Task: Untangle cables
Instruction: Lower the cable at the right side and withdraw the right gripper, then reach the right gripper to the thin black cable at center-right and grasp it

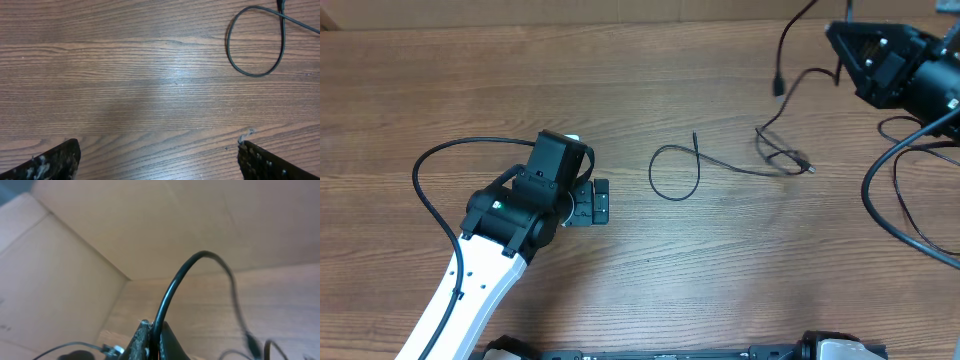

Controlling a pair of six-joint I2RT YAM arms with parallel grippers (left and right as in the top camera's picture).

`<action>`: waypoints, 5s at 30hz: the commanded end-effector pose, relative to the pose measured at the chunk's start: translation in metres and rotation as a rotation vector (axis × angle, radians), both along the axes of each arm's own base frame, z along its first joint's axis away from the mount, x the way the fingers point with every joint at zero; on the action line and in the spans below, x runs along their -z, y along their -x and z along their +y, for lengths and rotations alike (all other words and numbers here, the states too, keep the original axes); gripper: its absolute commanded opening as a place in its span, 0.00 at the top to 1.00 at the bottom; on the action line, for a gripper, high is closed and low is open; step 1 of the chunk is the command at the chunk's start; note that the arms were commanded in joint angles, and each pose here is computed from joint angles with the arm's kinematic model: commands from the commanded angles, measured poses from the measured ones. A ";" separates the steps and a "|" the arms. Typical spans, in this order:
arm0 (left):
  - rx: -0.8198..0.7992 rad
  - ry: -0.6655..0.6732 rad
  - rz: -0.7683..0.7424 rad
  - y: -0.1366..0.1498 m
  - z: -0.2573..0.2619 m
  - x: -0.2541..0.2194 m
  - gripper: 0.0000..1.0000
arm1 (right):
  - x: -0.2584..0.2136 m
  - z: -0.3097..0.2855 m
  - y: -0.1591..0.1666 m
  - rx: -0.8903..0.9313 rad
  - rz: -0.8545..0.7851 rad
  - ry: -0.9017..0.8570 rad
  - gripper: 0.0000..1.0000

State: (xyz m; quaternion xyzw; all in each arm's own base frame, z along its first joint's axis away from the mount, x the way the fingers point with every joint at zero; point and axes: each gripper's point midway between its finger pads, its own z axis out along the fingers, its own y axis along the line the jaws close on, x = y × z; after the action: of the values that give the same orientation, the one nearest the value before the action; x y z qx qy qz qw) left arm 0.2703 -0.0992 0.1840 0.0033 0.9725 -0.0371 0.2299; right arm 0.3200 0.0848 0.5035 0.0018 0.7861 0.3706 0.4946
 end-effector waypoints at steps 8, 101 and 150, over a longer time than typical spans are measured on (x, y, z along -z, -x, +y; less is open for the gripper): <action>-0.013 0.011 -0.004 -0.001 0.001 -0.002 0.00 | -0.074 -0.002 0.008 0.060 -0.224 -0.061 0.96; -0.013 0.011 -0.004 -0.001 0.001 -0.002 0.01 | 0.268 -0.250 -0.197 0.431 0.481 0.199 0.00; -0.013 0.011 -0.004 -0.001 0.001 -0.002 0.00 | 0.427 -0.058 -0.032 -0.336 1.126 0.529 0.05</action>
State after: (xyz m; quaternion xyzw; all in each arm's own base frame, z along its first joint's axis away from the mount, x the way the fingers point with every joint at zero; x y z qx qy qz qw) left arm 0.2703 -0.0992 0.1840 0.0031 0.9725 -0.0372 0.2299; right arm 0.3583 0.0177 0.0800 -0.0202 0.9808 0.1768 -0.0793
